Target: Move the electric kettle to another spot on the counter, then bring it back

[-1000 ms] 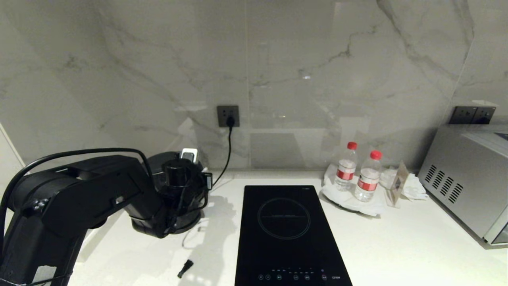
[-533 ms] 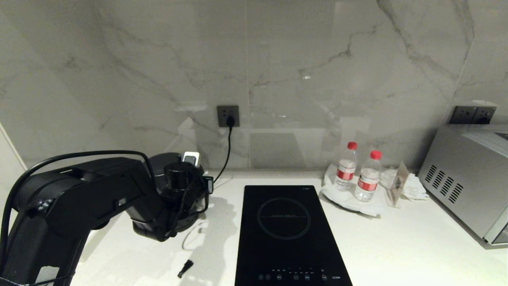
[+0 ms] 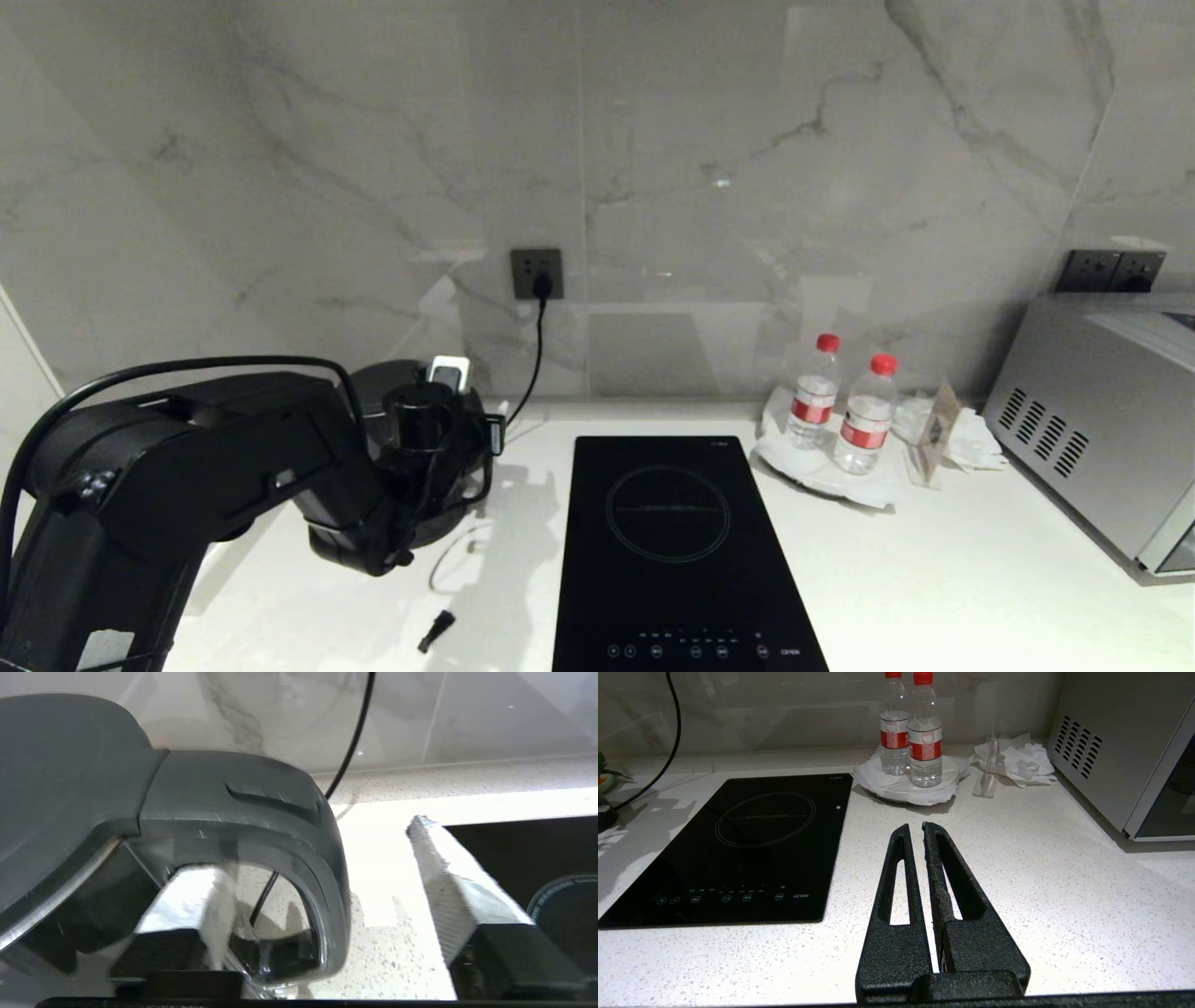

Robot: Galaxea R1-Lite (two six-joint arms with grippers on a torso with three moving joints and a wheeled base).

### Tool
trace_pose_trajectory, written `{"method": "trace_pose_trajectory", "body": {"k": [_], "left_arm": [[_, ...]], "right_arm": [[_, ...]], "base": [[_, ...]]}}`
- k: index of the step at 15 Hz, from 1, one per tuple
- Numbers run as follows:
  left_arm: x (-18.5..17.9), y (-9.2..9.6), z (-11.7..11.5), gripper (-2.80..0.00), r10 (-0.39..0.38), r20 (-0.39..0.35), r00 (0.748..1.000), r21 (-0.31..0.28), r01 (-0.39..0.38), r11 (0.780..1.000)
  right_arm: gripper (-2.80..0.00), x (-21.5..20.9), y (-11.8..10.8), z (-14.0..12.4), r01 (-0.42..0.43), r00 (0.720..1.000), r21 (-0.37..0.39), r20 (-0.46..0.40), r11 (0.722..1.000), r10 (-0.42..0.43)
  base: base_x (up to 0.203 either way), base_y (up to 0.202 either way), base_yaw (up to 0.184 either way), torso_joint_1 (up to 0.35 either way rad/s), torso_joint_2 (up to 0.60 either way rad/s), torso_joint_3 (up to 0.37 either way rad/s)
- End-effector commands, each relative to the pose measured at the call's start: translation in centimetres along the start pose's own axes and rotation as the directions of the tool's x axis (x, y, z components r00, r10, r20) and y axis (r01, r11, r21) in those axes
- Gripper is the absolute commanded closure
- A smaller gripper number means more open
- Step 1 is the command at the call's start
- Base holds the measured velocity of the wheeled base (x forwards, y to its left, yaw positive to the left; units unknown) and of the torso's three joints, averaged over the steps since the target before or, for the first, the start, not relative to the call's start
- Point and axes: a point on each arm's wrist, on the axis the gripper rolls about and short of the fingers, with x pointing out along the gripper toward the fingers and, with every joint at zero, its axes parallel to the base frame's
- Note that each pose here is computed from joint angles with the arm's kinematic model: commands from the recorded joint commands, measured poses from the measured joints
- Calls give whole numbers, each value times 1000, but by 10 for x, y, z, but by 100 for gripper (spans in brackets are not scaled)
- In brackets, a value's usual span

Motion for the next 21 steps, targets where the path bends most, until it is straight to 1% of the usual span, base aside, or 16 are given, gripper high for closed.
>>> {"method": "trace_pose_trajectory", "body": {"k": [1, 4, 9, 11, 14, 15, 18, 19, 21], "left_arm": [[-4, 2, -6, -280, 1, -17, 1000, 5, -1, 1000], [-12, 6, -15, -280, 1, -25, 1000, 6, -1, 1000], [-30, 9, -20, -280, -24, -17, 1000, 3, 24, 1000], [-38, 12, -28, -280, -26, -35, 999, 7, 26, 1000], [-45, 14, -33, -280, -31, -32, 999, 4, 31, 1000], [-50, 16, -36, -280, -31, -39, 999, 6, 31, 1000], [-66, 21, -48, -280, -44, -104, 994, 17, 46, 999], [-68, 21, -49, -280, -44, -116, 992, 20, 47, 999], [-68, 22, -48, -280, -43, -112, 993, 19, 45, 999]], "right_arm": [[0, 0, 0, 0, -1, 1000, 0, 0, 1000, 1], [0, 0, 0, 0, -1, 1000, 0, -1, 1000, 1], [0, 0, 0, 0, -1, 1000, 0, 0, 1000, 1], [0, 0, 0, 0, -1, 1000, 0, 0, 1000, 1], [0, 0, 0, 0, -1, 1000, 0, 0, 1000, 1], [0, 0, 0, 0, -1, 1000, 0, 0, 1000, 1], [0, 0, 0, 0, -1, 1000, 0, 0, 1000, 1], [0, 0, 0, 0, -1, 1000, 0, 0, 1000, 1], [0, 0, 0, 0, -1, 1000, 0, 0, 1000, 1]], "base": [[0, 0, 0, 0, 0, 0], [0, 0, 0, 0, 0, 0], [0, 0, 0, 0, 0, 0], [0, 0, 0, 0, 0, 0], [0, 0, 0, 0, 0, 0], [0, 0, 0, 0, 0, 0], [0, 0, 0, 0, 0, 0], [0, 0, 0, 0, 0, 0], [0, 0, 0, 0, 0, 0]]}}
